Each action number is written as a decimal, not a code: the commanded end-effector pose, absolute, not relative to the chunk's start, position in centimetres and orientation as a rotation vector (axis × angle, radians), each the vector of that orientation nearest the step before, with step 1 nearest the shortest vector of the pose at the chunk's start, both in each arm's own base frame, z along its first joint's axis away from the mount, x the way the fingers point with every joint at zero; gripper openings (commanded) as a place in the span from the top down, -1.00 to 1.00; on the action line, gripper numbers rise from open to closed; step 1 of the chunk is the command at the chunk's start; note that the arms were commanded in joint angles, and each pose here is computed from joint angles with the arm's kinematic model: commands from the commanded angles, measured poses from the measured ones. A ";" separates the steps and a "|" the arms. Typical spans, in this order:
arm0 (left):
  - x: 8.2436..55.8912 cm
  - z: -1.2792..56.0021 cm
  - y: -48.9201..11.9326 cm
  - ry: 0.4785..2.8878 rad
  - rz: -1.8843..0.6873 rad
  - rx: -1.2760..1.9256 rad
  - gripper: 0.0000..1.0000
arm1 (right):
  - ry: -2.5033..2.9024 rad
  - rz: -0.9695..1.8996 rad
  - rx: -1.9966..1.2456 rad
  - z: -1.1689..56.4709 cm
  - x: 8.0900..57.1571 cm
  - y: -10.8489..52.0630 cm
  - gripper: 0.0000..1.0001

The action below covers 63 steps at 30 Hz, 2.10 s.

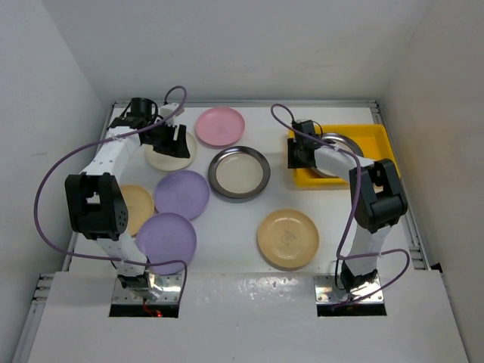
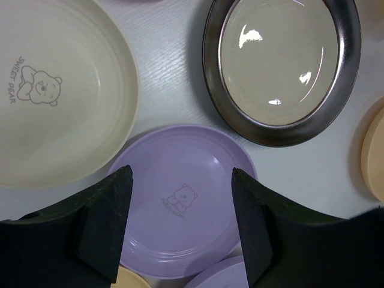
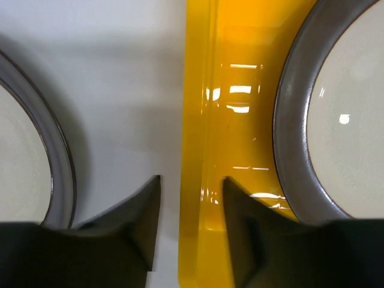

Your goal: Place the plates into the plastic bin on the countertop

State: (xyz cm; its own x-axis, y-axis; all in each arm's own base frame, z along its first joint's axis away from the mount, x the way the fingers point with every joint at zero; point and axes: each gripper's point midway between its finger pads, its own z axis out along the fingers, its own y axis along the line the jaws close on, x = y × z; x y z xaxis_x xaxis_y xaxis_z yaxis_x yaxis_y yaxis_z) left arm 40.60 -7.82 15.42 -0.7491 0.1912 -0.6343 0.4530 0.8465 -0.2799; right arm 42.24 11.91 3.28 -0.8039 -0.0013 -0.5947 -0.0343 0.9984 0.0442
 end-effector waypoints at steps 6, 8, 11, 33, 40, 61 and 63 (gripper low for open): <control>41.1 18.0 -7.1 2.335 -0.541 0.468 -0.43 | 2.334 0.174 -0.214 11.0 44.6 16.4 -0.48; 41.1 17.9 -7.0 2.339 -0.528 0.464 -0.47 | 2.242 0.261 -0.235 13.1 45.0 18.6 -0.40; 41.8 18.6 -5.8 2.331 -0.482 0.437 -0.56 | 2.287 0.594 -0.284 11.9 43.5 22.6 0.26; 49.5 32.2 9.7 2.083 0.028 0.207 -1.00 | 2.706 0.921 -0.140 -0.4 40.7 24.2 0.02; 48.5 27.2 9.2 2.193 -0.025 0.234 -0.79 | 2.613 0.909 -0.014 1.8 42.8 23.9 1.00; 47.9 12.6 8.6 2.523 -0.221 -0.063 -1.00 | 1.924 0.711 0.746 19.4 43.7 -4.2 1.00; 48.4 12.0 8.7 2.531 -0.229 -0.081 -1.00 | 1.953 0.682 0.785 18.1 43.4 -5.6 1.00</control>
